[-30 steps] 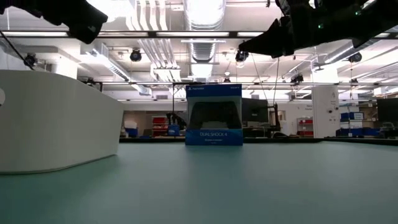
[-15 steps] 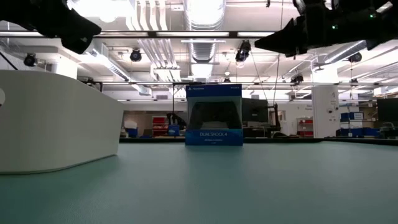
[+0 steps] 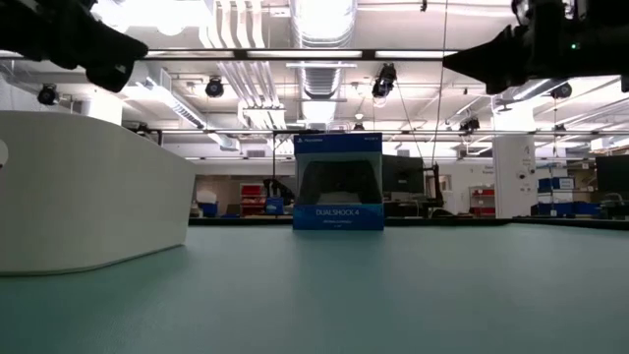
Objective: Pick and place USB-C Cables
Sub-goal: Return to Home Position
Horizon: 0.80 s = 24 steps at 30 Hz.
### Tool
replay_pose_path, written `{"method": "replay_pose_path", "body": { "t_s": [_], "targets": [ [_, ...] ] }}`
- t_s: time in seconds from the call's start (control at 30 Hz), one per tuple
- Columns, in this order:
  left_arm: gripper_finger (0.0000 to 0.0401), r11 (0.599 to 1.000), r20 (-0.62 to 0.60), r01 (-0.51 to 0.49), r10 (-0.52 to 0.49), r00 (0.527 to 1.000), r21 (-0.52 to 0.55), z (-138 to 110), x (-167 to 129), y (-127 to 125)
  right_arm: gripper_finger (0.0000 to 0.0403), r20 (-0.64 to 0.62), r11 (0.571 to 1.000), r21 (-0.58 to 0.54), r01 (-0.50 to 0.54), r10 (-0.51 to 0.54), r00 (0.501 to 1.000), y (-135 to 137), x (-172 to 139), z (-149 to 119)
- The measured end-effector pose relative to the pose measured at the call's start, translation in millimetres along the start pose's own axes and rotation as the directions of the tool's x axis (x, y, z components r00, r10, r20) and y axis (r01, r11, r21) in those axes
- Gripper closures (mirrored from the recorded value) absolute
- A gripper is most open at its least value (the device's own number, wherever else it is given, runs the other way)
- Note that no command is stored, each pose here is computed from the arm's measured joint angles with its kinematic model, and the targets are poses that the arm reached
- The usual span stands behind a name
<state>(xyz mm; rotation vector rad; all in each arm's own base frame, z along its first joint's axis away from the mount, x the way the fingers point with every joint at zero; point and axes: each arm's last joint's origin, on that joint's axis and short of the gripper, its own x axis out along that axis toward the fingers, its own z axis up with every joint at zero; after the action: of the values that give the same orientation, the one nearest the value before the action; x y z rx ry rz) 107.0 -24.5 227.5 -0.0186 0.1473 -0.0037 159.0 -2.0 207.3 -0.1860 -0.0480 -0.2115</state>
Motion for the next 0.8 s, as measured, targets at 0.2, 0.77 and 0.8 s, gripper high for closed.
{"method": "replay_pose_path", "body": {
  "t_s": [0.2, 0.77, 0.8],
  "targets": [
    [0.04, 1.0, 0.055, 0.004, -0.003, 0.998, -0.017, -9.9, -8.1, 3.1, 0.0394, -0.022, 1.0, 0.009, 0.005, -0.005, 1.0, -2.7, -10.8, -1.3],
    [0.04, 0.999, 0.115, 0.009, -0.004, 0.993, -0.042, -41.5, -12.5, 6.5, 0.0394, 0.015, 0.997, -0.009, 0.07, -0.07, 0.997, -16.7, -40.9, 6.1],
    [0.04, 0.999, 0.108, 0.007, -0.003, 0.994, -0.04, -43.5, -11.7, 6.4, 0.0394, 0.021, 0.997, -0.007, 0.072, -0.071, 0.997, -17.0, -42.8, 5.4]
  ]
}}
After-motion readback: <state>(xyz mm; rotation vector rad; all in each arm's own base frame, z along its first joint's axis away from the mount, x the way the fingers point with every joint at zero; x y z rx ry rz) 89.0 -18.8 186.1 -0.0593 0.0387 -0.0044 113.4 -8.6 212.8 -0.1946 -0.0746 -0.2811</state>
